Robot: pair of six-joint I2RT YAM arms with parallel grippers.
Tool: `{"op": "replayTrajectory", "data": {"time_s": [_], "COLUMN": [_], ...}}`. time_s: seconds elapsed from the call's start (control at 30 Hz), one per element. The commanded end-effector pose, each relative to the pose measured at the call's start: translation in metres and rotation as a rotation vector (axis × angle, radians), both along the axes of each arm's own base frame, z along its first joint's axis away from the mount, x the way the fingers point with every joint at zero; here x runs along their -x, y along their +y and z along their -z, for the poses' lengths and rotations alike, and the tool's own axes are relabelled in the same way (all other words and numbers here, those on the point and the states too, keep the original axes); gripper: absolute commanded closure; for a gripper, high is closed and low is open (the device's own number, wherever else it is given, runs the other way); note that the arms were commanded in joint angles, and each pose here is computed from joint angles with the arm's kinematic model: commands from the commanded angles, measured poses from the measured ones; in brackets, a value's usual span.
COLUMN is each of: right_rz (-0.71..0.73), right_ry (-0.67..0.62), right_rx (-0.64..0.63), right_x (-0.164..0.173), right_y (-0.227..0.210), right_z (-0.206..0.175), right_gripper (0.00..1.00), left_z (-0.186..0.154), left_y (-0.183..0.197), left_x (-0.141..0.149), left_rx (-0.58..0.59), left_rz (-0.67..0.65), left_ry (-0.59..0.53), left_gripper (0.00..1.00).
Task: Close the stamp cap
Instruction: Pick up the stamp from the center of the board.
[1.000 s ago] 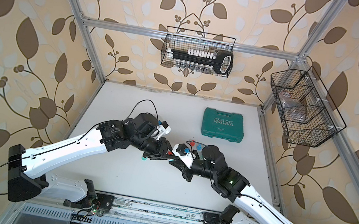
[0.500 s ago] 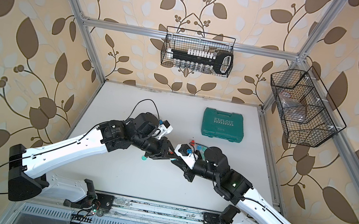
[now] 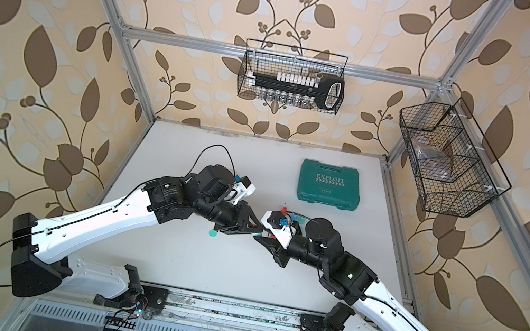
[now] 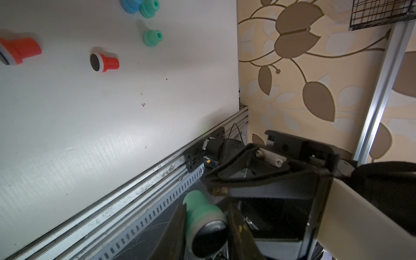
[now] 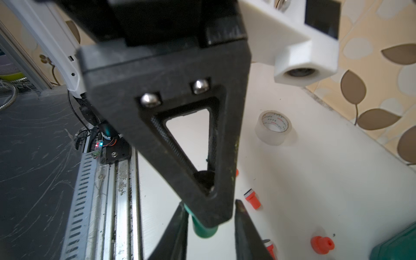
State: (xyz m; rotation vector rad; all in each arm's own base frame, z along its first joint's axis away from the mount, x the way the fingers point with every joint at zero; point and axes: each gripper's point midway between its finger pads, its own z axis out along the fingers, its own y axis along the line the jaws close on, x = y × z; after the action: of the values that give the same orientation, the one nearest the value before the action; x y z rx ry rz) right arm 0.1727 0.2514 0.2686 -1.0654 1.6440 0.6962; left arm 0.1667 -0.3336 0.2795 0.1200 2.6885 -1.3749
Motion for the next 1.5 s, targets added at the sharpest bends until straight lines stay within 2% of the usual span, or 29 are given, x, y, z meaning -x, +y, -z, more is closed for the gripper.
{"op": "replayTrajectory", "data": {"time_s": [0.0, 0.2, 0.37, 0.5, 0.7, 0.93, 1.17, 1.47], "right_rz": [-0.006, -0.042, -0.108, -0.164, -0.239, -0.252, -0.251, -0.225], "right_ry": [-0.087, -0.208, -0.303, -0.351, -0.388, -0.398, -0.391, -0.383], "right_rx": [-0.141, -0.388, -0.548, -0.614, -0.662, -0.677, -0.685, -0.688], "right_x": [0.007, 0.026, 0.042, 0.049, 0.053, 0.046, 0.044, 0.043], "right_y": [-0.004, -0.016, -0.020, -0.016, -0.006, 0.004, 0.006, 0.001], "right_z": [-0.056, -0.125, -0.175, -0.207, -0.235, -0.243, -0.240, -0.234], "right_gripper": [0.60, 0.55, 0.53, 0.53, 0.58, 0.60, 0.67, 0.69], "left_z": [-0.061, -0.139, -0.183, -0.208, -0.230, -0.244, -0.251, -0.261], "left_y": [0.003, 0.011, 0.013, 0.014, 0.018, 0.022, 0.028, 0.033], "left_x": [0.007, 0.018, 0.032, 0.041, 0.048, 0.052, 0.055, 0.059], "left_rx": [0.143, 0.380, 0.525, 0.621, 0.692, 0.746, 0.765, 0.794], "left_rz": [0.002, -0.011, 0.038, 0.070, 0.092, 0.094, 0.093, 0.092], "left_ry": [-0.101, -0.185, -0.196, -0.181, -0.189, -0.195, -0.211, -0.228], "left_gripper": [0.81, 0.81, 0.81, 0.81, 0.81, 0.81, 0.82, 0.82]}}
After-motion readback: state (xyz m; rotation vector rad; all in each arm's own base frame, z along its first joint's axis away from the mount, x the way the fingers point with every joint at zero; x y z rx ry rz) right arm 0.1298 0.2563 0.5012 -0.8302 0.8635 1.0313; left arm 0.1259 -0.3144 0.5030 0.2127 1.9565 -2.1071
